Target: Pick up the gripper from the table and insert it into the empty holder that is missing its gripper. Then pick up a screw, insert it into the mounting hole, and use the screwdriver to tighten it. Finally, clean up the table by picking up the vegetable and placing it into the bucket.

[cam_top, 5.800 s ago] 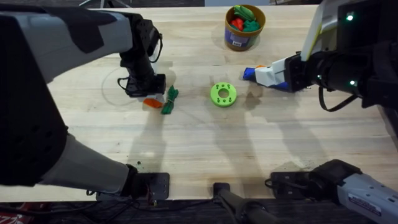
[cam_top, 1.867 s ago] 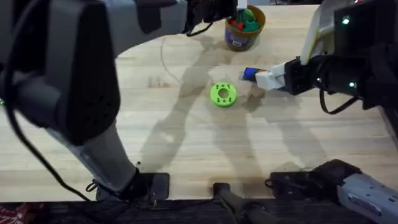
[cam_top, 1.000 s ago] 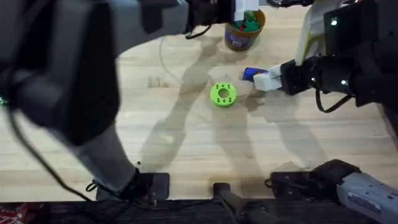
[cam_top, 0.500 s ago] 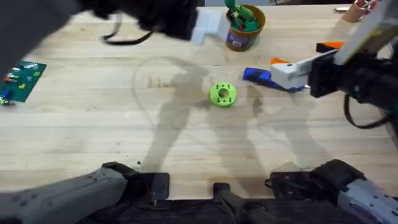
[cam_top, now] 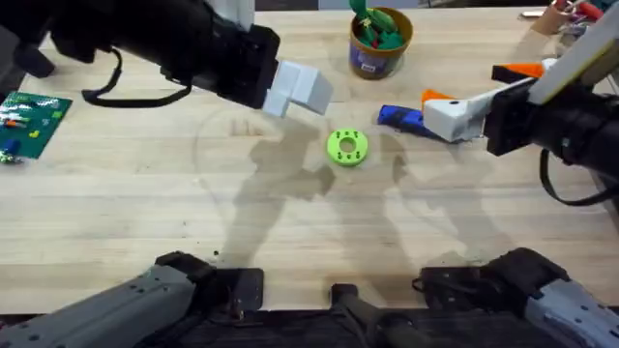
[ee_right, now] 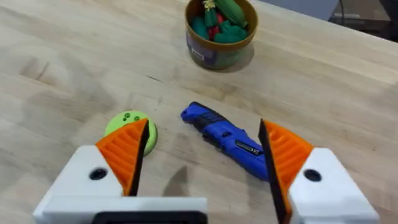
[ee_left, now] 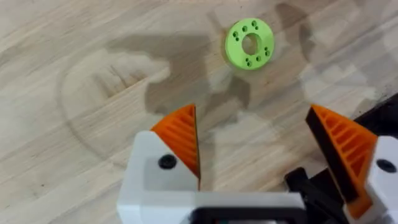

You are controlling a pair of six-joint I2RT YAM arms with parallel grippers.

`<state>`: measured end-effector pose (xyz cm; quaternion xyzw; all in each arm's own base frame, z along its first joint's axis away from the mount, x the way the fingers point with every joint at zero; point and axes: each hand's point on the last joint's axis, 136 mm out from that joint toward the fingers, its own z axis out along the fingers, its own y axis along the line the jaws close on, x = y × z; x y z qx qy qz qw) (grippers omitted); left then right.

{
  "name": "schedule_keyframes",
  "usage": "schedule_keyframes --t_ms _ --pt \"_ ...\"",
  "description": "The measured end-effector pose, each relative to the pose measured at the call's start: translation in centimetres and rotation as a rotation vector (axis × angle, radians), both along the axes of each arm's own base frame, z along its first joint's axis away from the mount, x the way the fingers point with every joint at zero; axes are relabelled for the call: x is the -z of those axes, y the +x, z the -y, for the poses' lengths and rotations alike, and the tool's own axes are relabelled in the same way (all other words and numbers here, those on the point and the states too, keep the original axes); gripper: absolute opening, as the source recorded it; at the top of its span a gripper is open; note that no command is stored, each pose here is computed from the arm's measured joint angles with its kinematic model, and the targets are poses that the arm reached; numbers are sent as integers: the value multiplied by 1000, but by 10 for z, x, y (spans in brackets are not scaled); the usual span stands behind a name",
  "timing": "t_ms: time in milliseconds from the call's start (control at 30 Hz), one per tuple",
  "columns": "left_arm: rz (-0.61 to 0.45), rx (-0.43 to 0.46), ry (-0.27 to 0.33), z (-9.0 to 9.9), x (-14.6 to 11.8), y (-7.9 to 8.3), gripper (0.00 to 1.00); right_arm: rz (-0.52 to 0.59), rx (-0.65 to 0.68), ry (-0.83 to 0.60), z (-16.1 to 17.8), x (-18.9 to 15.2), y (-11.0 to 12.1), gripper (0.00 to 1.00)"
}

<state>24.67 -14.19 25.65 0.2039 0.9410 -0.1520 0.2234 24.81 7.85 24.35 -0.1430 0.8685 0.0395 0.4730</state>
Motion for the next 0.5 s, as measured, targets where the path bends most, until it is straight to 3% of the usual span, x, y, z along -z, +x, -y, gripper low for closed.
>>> schedule_keyframes --t_ms 500 --pt "0 1 1 0 0 0 995 -10 -12 5 -3 2 0 971"
